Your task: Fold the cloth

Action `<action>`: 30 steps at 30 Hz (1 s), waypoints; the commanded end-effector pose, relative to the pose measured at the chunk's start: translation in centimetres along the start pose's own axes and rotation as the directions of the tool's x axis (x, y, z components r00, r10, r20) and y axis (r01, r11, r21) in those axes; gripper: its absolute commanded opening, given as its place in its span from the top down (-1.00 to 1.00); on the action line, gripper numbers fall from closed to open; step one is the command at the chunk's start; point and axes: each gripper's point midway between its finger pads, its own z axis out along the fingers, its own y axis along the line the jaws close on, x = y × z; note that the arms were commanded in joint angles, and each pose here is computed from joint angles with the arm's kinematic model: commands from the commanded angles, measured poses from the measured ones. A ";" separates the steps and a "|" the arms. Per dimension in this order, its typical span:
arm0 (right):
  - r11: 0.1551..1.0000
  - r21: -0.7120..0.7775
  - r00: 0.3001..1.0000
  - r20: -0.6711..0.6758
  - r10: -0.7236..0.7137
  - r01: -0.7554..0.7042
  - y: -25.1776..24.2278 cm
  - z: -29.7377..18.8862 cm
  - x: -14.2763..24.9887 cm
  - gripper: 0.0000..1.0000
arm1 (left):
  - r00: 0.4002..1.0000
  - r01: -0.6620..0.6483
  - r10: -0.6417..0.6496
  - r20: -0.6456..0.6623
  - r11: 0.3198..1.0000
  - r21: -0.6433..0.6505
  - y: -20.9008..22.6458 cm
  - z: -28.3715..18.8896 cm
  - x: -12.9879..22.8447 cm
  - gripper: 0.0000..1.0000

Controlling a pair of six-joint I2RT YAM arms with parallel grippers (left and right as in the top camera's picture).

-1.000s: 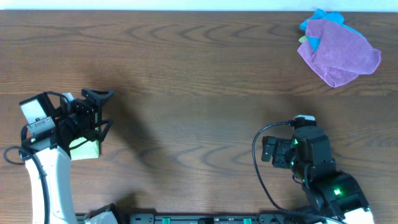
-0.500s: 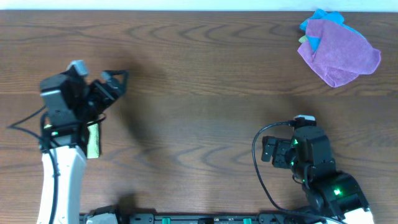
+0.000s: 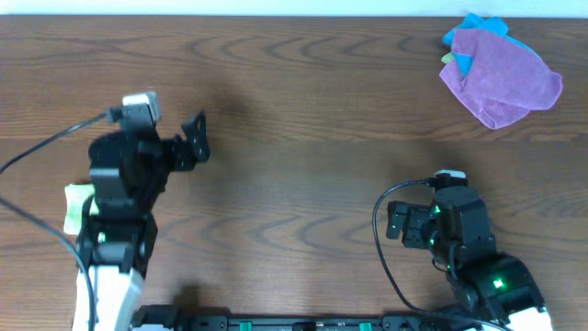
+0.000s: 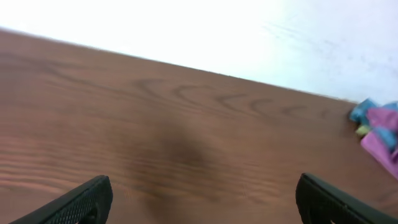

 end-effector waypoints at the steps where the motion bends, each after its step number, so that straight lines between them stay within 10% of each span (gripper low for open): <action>1: 1.000 0.014 1.000 0.000 0.016 -0.016 -0.4 0.1 0.1 -0.98 | 0.985 -0.171 0.172 0.004 0.985 -0.021 0.6 -1.1 1.8 -0.90; 11: 1.000 0.014 1.000 -0.001 0.016 -0.016 -0.4 0.1 0.1 -0.98 | 0.908 -0.416 0.412 0.071 0.908 0.050 0.2 -4.5 8.5 -0.90; 30: 1.000 0.014 1.000 0.000 0.016 -0.016 -0.4 0.1 0.1 -0.98 | 0.939 -0.334 0.335 -0.082 0.942 0.025 2.5 -8.3 15.7 -0.91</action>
